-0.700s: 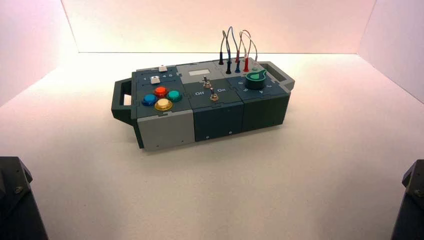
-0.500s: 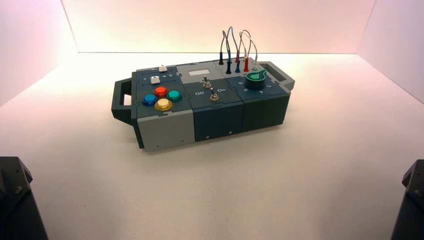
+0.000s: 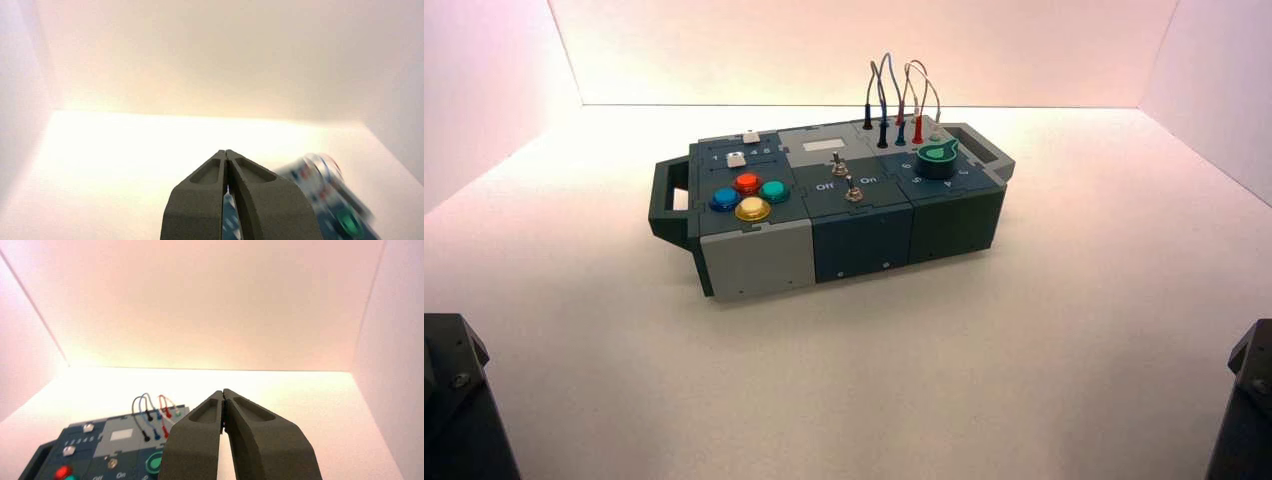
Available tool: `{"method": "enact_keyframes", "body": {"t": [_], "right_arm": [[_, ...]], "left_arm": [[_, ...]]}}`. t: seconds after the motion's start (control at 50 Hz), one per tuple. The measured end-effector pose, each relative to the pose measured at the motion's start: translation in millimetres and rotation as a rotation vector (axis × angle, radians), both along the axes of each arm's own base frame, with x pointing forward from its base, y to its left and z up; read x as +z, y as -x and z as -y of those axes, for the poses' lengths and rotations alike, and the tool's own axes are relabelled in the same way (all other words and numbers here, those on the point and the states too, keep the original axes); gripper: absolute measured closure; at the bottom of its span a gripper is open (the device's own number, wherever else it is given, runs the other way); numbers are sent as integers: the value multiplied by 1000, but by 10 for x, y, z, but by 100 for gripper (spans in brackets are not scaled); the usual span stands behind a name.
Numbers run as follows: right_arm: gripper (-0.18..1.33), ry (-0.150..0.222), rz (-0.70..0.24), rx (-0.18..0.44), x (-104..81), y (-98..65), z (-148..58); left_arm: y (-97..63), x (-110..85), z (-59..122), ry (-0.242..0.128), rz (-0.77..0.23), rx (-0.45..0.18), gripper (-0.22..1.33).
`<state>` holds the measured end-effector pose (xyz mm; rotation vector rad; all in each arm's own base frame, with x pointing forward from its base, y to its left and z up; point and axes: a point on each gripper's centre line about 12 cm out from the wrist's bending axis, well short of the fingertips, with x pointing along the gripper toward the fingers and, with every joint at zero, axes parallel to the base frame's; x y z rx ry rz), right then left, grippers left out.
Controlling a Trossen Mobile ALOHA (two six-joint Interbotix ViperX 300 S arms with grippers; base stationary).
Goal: Move the bottom slider to position 1.
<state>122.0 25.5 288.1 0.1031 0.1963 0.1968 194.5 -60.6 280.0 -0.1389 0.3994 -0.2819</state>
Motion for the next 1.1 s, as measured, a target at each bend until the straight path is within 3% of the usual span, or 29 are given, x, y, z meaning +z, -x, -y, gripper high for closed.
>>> {"method": "enact_keyframes", "body": {"t": [0.08,0.18,0.38,0.52,0.66,0.84,1.1], "right_arm": [[129,2,-18,24,-23,-22,-35],[129,-1,-54,27,-65,-56,-48],[129,18,-178,32,-201,-140,-71],[129,30,-245,37,-230,-177,-84],[129,38,-284,40,-240,-198,-91],[129,64,-404,51,-229,-253,-112],[129,89,-539,63,-217,-370,-146]], "left_arm": [[-166,-31,245,-24,-73,-85,127],[-287,-91,439,-54,-164,-145,127],[-410,-289,746,-172,-466,-256,127],[-365,-375,784,-214,-561,-285,127],[-308,-377,797,-225,-590,-299,127],[-200,-403,770,-254,-670,-316,127],[-228,-579,837,-300,-743,-342,127]]}}
